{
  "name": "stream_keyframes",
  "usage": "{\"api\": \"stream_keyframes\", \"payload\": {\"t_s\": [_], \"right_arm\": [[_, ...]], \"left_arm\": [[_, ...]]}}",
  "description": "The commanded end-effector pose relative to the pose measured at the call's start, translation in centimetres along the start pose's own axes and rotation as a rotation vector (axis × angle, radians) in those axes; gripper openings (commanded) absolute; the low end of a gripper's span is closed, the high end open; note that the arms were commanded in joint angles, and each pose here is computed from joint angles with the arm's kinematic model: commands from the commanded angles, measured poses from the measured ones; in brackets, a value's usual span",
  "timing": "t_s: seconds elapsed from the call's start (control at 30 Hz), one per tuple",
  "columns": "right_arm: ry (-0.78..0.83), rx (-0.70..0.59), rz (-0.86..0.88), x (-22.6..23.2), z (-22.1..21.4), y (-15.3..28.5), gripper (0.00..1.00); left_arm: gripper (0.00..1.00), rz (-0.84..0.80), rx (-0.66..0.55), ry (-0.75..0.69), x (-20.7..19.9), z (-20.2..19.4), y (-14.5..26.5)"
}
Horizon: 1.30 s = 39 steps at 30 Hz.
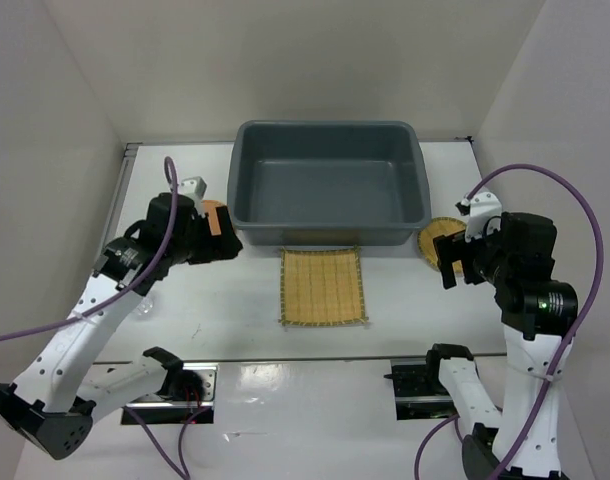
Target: Place the mixed dishes into the plastic bin
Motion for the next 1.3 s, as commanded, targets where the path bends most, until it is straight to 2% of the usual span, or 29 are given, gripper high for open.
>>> {"api": "stream_keyframes", "payload": {"t_s": [0.0, 0.03, 0.17, 0.23, 0.27, 0.3, 0.33, 0.4, 0.43, 0.5, 0.53, 0.63, 0.67, 0.73, 0.8, 0.9, 0.93, 1.03, 1.2, 1.27], "right_arm": [[0.001, 0.01, 0.013, 0.3, -0.8, 0.3, 0.99], [0.001, 0.006, 0.032, 0.7, -0.7, 0.3, 0.99], [0.211, -0.156, 0.217, 3.7, 1.3, 1.8, 0.99], [0.278, -0.305, 0.307, 5.5, 3.4, 2.6, 0.99], [0.317, -0.339, 0.339, 5.9, 4.0, 2.4, 0.82], [0.328, -0.364, 0.368, 6.4, 4.3, 2.3, 0.47], [0.346, -0.403, 0.396, 6.6, 5.4, 1.7, 0.35], [0.367, -0.371, 0.433, 6.5, 5.0, -0.5, 0.05], [0.361, -0.325, 0.469, 6.4, 4.6, -2.5, 0.02], [0.422, -0.297, 0.503, 6.4, 4.3, -4.1, 0.0], [0.429, -0.239, 0.53, 6.4, 3.4, -5.7, 0.0], [0.512, -0.127, 0.602, 8.6, 1.4, -8.3, 0.0], [0.598, -0.091, 0.6, 10.1, 0.8, -9.1, 0.0], [0.66, -0.004, 0.608, 11.7, -1.6, -10.6, 0.0], [0.746, 0.021, 0.604, 14.0, -2.7, -11.2, 0.0], [0.726, 0.024, 0.625, 15.3, -4.1, -11.7, 0.0], [0.71, 0.037, 0.635, 15.4, -4.6, -11.7, 0.0], [0.726, 0.11, 0.638, 15.2, -7.0, -12.7, 0.0], [0.883, 0.183, 0.583, 14.0, -10.0, -14.0, 0.0], [0.968, 0.193, 0.629, 14.9, -11.2, -14.0, 0.0]], "left_arm": [[1.0, -0.2, 0.1, 0.077, -4.2, -3.2, -1.7], [1.0, -0.206, 0.118, 0.099, -4.6, -3.9, -1.9], [1.0, -0.202, 0.206, 0.083, -4.7, -7.3, -3.4], [1.0, -0.21, 0.256, 0.077, -4.8, -8.8, -4.0], [1.0, -0.217, 0.239, 0.088, -5.0, -8.6, -4.3], [1.0, -0.218, 0.238, 0.088, -5.0, -8.8, -4.6], [1.0, -0.225, 0.242, 0.103, -5.2, -9.0, -4.7], [1.0, -0.225, 0.265, 0.113, -5.1, -9.9, -5.4], [1.0, -0.26, 0.278, 0.115, -5.8, -9.9, -5.5], [1.0, -0.254, 0.333, 0.108, -5.8, -11.1, -6.5], [1.0, -0.255, 0.359, 0.11, -5.7, -11.8, -6.7], [1.0, -0.301, 0.346, 0.122, -6.3, -12.2, -7.2], [1.0, -0.338, 0.346, 0.133, -6.7, -12.7, -7.6], [1.0, -0.371, 0.345, 0.164, -7.3, -13.0, -7.9], [1.0, -0.407, 0.354, 0.196, -7.7, -13.8, -8.4], [1.0, -0.437, 0.36, 0.245, -8.2, -14.7, -9.2], [1.0, -0.454, 0.329, 0.252, -8.5, -14.3, -9.7], [1.0, -0.463, 0.334, 0.289, -8.6, -15.0, -10.8], [1.0, -0.436, 0.354, 0.355, -8.5, -16.2, -12.5], [1.0, -0.419, 0.359, 0.332, -9.0, -16.3, -12.8]]}}
Point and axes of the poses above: each gripper's point midway between its finger pads, its own y axis back along the fingers, its own x axis along the line the jaws close on, z = x × y, the point moved 1 cm from there along y, back along the fingers, and after that the axes turned 11 degrees about -y, right-handed, at the moved point
